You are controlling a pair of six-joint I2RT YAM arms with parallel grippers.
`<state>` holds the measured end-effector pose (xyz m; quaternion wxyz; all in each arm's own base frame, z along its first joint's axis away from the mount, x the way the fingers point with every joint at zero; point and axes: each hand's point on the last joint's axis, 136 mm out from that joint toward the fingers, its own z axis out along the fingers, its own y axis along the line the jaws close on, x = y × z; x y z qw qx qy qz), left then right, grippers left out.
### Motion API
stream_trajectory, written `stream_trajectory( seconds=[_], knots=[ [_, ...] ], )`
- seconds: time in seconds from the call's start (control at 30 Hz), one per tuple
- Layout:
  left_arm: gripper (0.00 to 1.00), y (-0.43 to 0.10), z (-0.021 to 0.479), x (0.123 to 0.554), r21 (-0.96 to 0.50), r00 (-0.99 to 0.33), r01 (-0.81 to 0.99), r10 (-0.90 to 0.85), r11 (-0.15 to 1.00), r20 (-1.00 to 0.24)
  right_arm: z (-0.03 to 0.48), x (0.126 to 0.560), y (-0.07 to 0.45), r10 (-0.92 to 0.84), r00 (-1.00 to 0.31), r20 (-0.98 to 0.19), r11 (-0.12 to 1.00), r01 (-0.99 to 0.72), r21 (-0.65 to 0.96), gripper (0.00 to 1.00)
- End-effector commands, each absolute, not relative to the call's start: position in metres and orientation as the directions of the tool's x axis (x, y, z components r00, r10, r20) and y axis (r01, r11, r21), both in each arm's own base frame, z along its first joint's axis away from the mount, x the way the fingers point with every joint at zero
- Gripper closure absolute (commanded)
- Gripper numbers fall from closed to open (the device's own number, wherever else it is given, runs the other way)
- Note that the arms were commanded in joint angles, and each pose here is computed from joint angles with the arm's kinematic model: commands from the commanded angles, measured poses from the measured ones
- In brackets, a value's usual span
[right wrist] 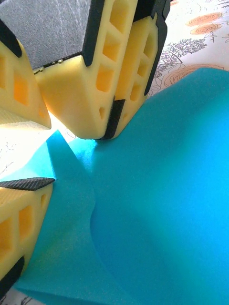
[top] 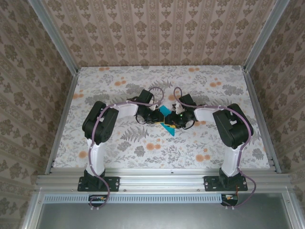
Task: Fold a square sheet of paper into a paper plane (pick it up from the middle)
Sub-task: Third fold the triangle at the center of the table.
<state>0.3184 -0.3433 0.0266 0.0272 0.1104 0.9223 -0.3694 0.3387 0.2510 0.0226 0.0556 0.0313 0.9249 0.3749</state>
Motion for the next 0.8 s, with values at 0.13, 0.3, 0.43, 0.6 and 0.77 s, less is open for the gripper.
stream_trajectory(
  seconds=[0.13, 0.3, 0.43, 0.6, 0.77],
  knots=[
    [0.81, -0.3496, 0.0351, 0.3316, -0.691, -0.971, 0.239, 0.177, 0.682, -0.161, 0.0025, 0.3214, 0.2494, 0.065, -0.997, -0.043, 0.738, 0.019, 0.674, 0.69],
    [0.81, -0.3506, 0.038, 0.3343, -0.693, -0.97, 0.242, 0.176, 0.679, -0.167, 0.0012, 0.3196, 0.2488, 0.06, -0.997, -0.038, 0.742, 0.019, 0.67, 0.8],
    [0.81, -0.3506, 0.0385, 0.3343, -0.691, -0.97, 0.245, 0.18, 0.68, -0.166, 0.0007, 0.3189, 0.2478, 0.052, -0.998, -0.039, 0.747, 0.013, 0.665, 0.86],
    [0.82, -0.3498, 0.0355, 0.3331, -0.689, -0.97, 0.242, 0.183, 0.683, -0.16, 0.0001, 0.3177, 0.2473, 0.045, -0.998, -0.039, 0.749, 0.008, 0.662, 0.88],
    [0.82, -0.3501, 0.0354, 0.3335, -0.689, -0.97, 0.242, 0.183, 0.683, -0.16, -0.0019, 0.3169, 0.2465, 0.038, -0.999, -0.037, 0.753, 0.004, 0.658, 0.9]
  ],
)
